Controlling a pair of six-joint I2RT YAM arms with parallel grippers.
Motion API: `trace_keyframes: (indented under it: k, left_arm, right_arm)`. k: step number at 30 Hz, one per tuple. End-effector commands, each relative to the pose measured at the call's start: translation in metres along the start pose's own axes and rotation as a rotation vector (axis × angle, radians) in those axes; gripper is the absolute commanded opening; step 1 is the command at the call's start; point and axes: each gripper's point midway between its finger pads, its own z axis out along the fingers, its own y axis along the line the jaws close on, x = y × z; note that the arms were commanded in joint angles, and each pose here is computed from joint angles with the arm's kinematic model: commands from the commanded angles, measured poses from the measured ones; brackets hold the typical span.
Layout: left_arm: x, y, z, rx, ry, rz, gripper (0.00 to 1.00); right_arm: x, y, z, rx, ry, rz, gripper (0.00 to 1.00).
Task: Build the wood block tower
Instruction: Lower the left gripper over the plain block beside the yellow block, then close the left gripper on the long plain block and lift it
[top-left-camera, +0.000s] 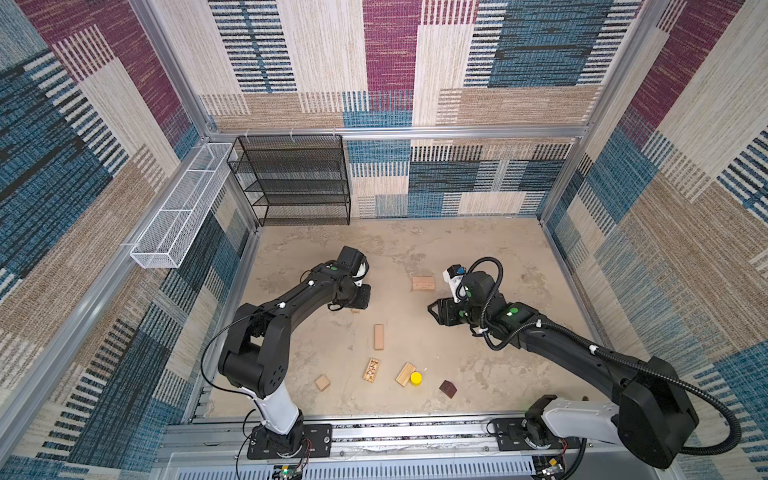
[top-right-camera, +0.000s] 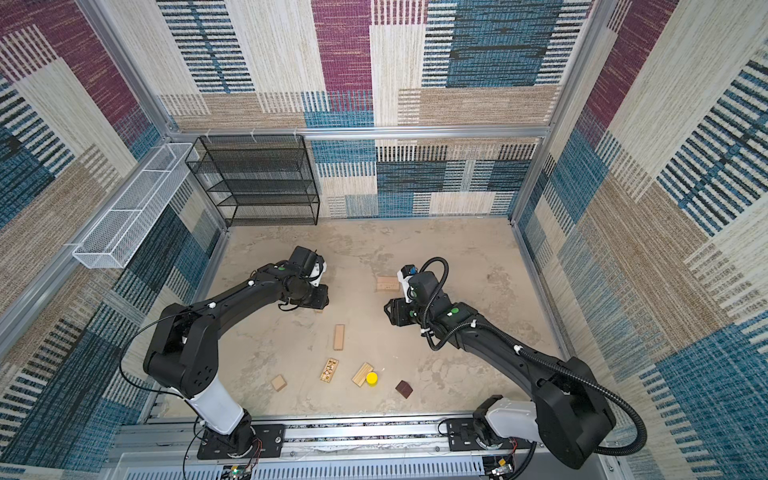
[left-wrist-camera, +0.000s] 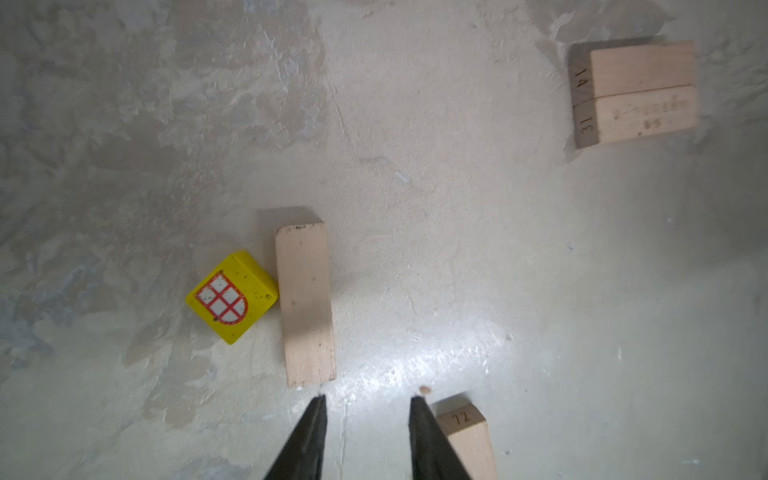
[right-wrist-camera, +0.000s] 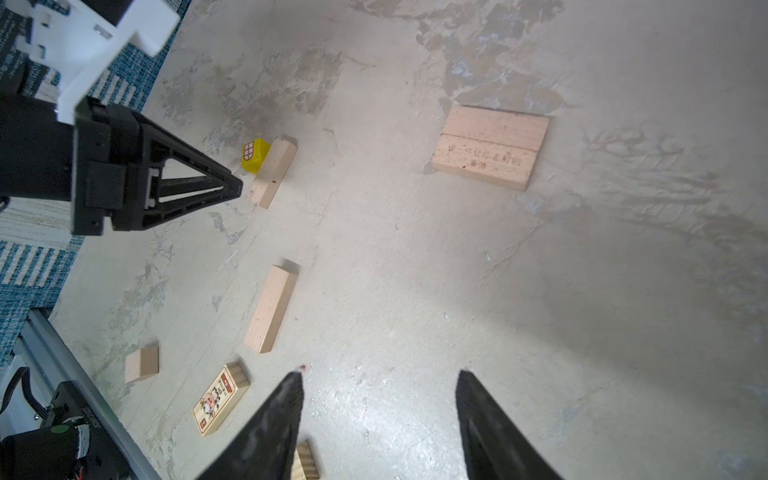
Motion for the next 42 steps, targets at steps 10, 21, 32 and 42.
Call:
trace_keyframes:
  k: [10,21,32,42]
  left_arm:
    - [0.006,0.024,0.025,-0.124,0.048,-0.010,0.40]
    - [0.003,0.027,0.033,-0.146,0.056,-0.010,0.41]
    - [0.009,0.022,0.040,-0.113,0.095,0.001,0.17]
    - [0.010,0.022,0.041,-0.116,0.109,-0.002,0.11]
  right_arm:
    - [0.007,-0.009,0.017,0.047,0.058,0.023,0.80]
    - [0.005,-0.008,0.019,0.048,0.071,0.016,0.92]
    - [0.007,-0.005,0.024,0.027,0.090,0.015,0.82]
    - [0.004,-0.003,0.023,0.022,0.084,0.011,0.82]
